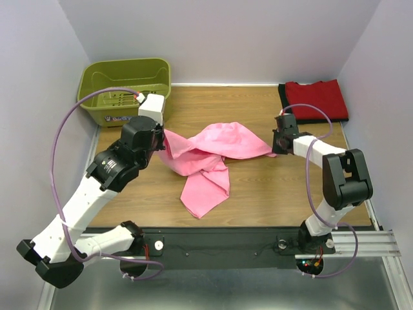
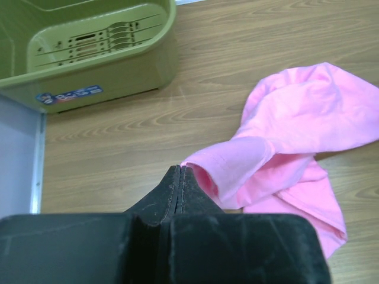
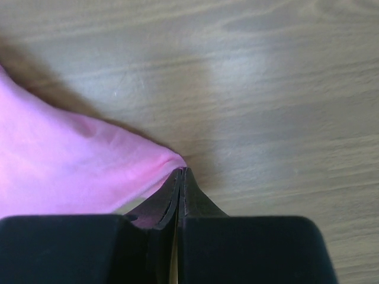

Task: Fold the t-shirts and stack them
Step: Flatten the tshirt out

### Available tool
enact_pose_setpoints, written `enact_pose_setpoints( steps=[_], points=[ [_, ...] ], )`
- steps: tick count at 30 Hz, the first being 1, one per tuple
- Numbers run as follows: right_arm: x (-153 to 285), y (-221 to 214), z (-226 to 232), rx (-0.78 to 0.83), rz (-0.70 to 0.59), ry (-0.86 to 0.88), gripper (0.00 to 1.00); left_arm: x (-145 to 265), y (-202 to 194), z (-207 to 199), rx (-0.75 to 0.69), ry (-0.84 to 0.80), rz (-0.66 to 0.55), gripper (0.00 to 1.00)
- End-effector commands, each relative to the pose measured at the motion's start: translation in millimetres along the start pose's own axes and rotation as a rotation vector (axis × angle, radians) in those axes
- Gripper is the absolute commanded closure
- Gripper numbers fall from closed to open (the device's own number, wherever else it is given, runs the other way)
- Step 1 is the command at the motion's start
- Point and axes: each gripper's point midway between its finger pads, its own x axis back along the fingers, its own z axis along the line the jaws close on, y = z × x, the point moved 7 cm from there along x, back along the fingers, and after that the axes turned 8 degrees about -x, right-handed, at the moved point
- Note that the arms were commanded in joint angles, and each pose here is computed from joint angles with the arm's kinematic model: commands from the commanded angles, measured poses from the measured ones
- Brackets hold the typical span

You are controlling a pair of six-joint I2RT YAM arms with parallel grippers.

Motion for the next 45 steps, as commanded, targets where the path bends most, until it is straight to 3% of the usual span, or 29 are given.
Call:
enact_pose_setpoints(
  steps=[1, 6, 11, 18, 22, 27, 31, 33, 39, 45],
  points=[
    [7, -2, 2, 0.018, 0.009, 0.052, 0.96, 1, 9, -7, 0.025, -0.082, -0.076, 1.00],
    [6, -5, 1, 0.031, 0.016, 0.046, 0.78, -1, 6, -10, 0.022, -0.097, -0.068, 1.00],
    [3, -9, -1, 0.028, 0.028, 0.031, 0.68, -1, 6, -10, 0.016, -0.102, -0.068, 1.00],
    [4, -8, -16, 0.024, -0.019, -0.092, 0.65, -3, 2, -11, 0.012, -0.100, -0.059, 1.00],
    [1, -9, -13, 0.032, -0.002, -0.068, 0.65, -2, 4, -10, 0.009, -0.099, -0.062, 1.00],
    [-3, -14, -9, 0.055, 0.030, -0.027, 0.76, -3, 2, -9, 0.008, -0.091, -0.057, 1.00],
    [2, -9, -9, 0.054, 0.009, -0.026, 0.99, -5, 0, -8, 0.005, -0.078, -0.046, 1.00],
    [6, -5, -10, 0.050, -0.009, -0.032, 0.99, -6, 2, -5, 0.004, -0.057, -0.042, 1.00],
    [52, 56, -13, 0.038, -0.237, -0.087, 0.99, -18, 35, 18, 0.018, 0.049, -0.085, 1.00],
    [145, 163, -15, -0.001, -0.590, -0.176, 0.99, -50, 99, 63, 0.114, 0.164, -0.181, 1.00]
  ],
)
